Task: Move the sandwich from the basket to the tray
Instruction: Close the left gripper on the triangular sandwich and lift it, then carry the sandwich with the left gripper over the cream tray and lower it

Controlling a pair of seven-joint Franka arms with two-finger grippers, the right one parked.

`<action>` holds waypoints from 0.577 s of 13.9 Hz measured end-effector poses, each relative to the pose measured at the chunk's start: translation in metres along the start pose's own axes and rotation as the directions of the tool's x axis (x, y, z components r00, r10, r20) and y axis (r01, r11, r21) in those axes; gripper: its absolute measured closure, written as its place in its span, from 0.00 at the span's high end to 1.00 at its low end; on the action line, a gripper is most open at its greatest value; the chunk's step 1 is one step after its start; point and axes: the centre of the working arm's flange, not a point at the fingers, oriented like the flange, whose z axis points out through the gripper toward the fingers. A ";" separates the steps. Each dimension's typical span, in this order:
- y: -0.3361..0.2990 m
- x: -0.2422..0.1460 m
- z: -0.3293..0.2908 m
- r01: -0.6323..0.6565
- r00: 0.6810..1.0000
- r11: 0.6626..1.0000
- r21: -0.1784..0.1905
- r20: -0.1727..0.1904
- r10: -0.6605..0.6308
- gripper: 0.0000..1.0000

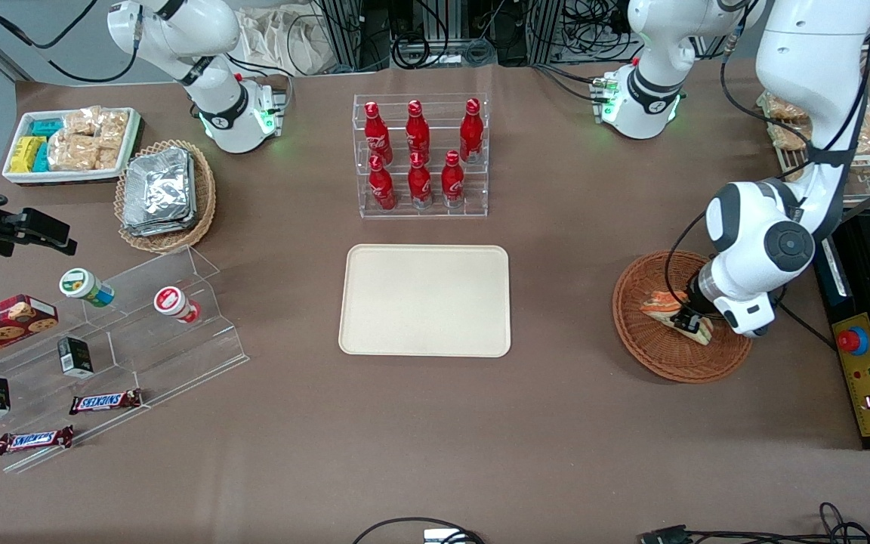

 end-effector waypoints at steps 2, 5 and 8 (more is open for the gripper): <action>0.016 -0.006 -0.035 -0.034 0.999 0.997 0.062 0.014 0.033 0.36; 0.047 -0.024 -0.115 -0.084 0.996 0.991 0.103 0.032 0.081 0.21; 0.074 -0.069 -0.188 -0.243 0.970 0.966 0.083 0.043 0.240 0.20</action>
